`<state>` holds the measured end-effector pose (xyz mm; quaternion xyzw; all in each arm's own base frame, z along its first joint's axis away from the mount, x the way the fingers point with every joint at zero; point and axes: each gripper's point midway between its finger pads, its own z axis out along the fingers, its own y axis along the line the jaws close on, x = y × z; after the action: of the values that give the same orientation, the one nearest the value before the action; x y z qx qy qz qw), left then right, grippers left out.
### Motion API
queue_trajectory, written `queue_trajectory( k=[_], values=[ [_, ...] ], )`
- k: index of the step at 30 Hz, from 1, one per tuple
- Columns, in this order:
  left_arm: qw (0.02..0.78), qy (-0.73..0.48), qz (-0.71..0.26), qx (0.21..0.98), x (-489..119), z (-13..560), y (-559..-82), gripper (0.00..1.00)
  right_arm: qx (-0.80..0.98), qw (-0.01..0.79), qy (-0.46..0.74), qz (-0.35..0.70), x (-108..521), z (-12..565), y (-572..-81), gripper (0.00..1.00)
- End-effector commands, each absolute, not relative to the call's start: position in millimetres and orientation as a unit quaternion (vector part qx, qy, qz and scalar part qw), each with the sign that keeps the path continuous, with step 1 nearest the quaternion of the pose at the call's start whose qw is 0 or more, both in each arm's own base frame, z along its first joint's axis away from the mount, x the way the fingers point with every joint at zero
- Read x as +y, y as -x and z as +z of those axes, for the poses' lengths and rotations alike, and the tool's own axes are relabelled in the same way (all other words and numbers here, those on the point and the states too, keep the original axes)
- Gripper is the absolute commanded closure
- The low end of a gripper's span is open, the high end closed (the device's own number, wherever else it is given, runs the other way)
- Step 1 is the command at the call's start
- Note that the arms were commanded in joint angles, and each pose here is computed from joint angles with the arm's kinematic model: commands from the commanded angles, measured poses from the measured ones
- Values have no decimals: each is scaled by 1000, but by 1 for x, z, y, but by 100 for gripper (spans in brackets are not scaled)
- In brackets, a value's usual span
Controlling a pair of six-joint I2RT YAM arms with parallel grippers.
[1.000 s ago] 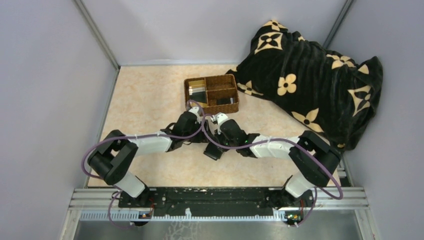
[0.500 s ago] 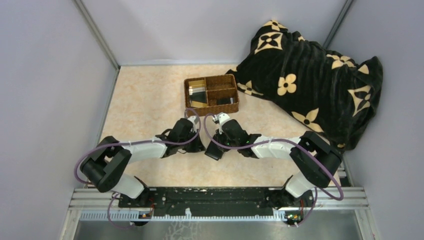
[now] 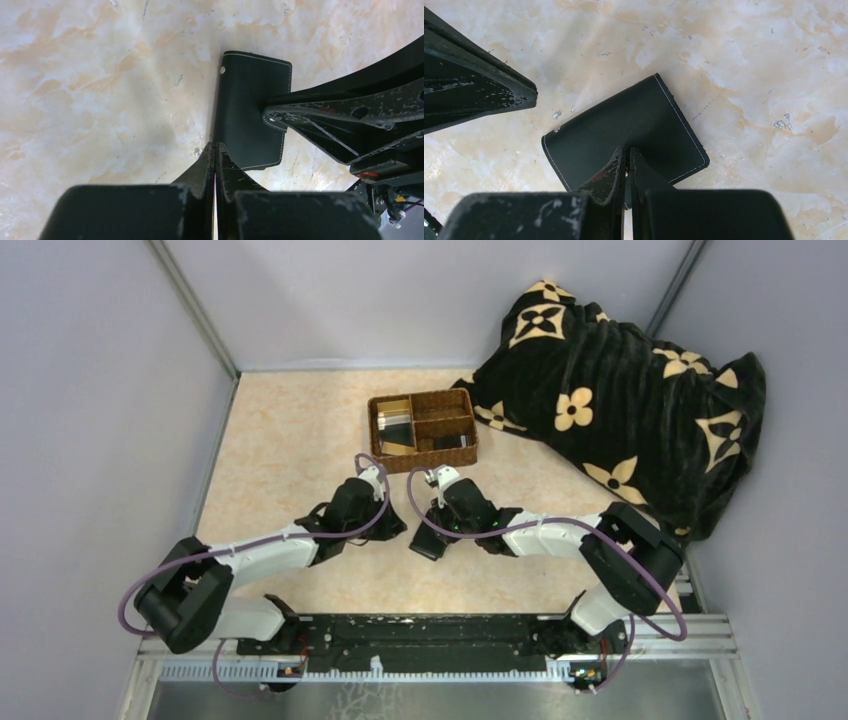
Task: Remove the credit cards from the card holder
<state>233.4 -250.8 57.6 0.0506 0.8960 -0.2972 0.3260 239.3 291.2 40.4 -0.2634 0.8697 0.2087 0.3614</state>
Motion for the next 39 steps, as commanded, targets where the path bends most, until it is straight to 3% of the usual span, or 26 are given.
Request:
queue_trajectory(
  k=[1, 8, 16, 27, 39],
  values=[
    [338, -74, -339, 875, -273, 72, -241, 100, 859, 377, 260, 229, 300, 52, -243, 100],
    [325, -85, -412, 847, -306, 77, -244, 100, 862, 370, 263, 225, 298, 45, -241, 100],
    [342, -96, -415, 838, -313, 87, -256, 100, 867, 363, 262, 221, 295, 41, -239, 100],
    [272, -91, -367, 885, -304, 20, -242, 100, 867, 366, 261, 214, 293, 41, -241, 100],
    [236, -74, -318, 915, -293, -15, -240, 100, 864, 365, 265, 225, 296, 46, -238, 100]
  ],
)
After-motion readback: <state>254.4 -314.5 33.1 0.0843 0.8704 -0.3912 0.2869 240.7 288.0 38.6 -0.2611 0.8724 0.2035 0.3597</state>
